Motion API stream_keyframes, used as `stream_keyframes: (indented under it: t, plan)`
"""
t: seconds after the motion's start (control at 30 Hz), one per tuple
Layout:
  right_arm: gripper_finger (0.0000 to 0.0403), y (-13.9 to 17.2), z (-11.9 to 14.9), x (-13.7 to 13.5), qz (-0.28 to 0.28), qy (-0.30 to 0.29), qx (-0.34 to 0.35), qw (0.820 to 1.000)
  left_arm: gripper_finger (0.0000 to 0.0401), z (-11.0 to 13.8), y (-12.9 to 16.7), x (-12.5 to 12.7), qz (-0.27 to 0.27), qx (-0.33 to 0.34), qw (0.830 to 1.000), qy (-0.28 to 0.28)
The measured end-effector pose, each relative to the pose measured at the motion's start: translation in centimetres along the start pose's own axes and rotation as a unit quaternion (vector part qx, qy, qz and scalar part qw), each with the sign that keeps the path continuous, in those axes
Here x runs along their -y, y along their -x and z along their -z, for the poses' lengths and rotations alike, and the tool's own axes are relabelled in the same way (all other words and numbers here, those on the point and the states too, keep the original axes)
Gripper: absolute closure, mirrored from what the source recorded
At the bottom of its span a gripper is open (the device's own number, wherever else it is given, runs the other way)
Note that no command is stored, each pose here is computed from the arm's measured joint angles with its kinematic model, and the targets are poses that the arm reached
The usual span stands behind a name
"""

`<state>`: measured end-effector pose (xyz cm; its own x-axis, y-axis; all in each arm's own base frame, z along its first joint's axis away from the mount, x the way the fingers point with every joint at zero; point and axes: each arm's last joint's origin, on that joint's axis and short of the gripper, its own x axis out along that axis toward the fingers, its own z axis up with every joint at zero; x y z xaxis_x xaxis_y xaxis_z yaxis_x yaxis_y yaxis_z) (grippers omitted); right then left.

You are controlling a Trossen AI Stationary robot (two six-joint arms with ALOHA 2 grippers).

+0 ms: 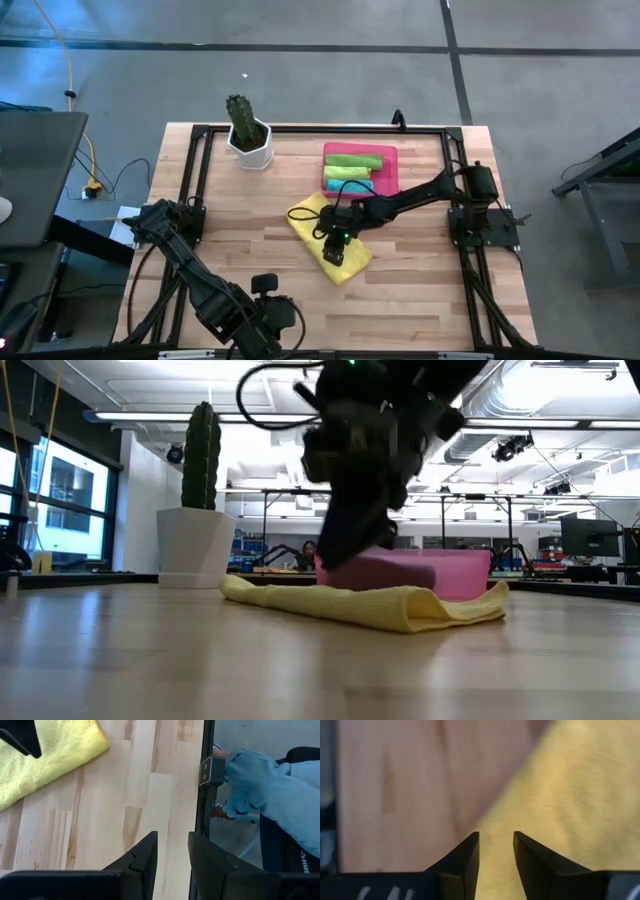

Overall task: Roll microfiber towels into tight, uniform cylinder then place into a basket
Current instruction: Roll the yellow microfiber cloth

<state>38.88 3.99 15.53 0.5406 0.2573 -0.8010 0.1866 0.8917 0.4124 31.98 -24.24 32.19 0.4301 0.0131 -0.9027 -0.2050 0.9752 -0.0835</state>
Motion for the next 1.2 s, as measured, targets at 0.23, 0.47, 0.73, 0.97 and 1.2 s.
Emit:
stream_keyframes:
  t: [0.23, 0.47, 0.73, 0.97, 1.2]
  plan:
    - [0.029, 1.7, -1.1, -1.3, -0.008, 0.286, -0.021, 0.958, 0.0302, 0.1, 0.0, -0.1, -0.004, -0.003, 1.0, -0.002]
    - [0.029, 0.3, -0.4, -0.3, 0.04, 0.529, -0.049, 0.846, 0.0302, 0.1, 0.0, -0.1, -0.006, -0.003, 1.0, -0.003]
    - [0.029, -1.5, -0.2, 1.9, 0.047, 0.501, -0.08, 0.861, 0.0302, 0.1, 0.0, -0.1, -0.013, 0.003, 1.0, -0.008]
    - [0.029, -2.3, 0.0, 2.4, 0.054, 0.355, -0.081, 0.93, 0.0302, 0.1, 0.0, -0.1, -0.013, 0.003, 1.0, -0.008]
    - [0.029, -3.0, -0.4, 1.1, 0.052, 0.069, -0.011, 0.996, 0.0302, 0.0, 0.0, -0.2, -0.021, 0.013, 1.0, -0.008]
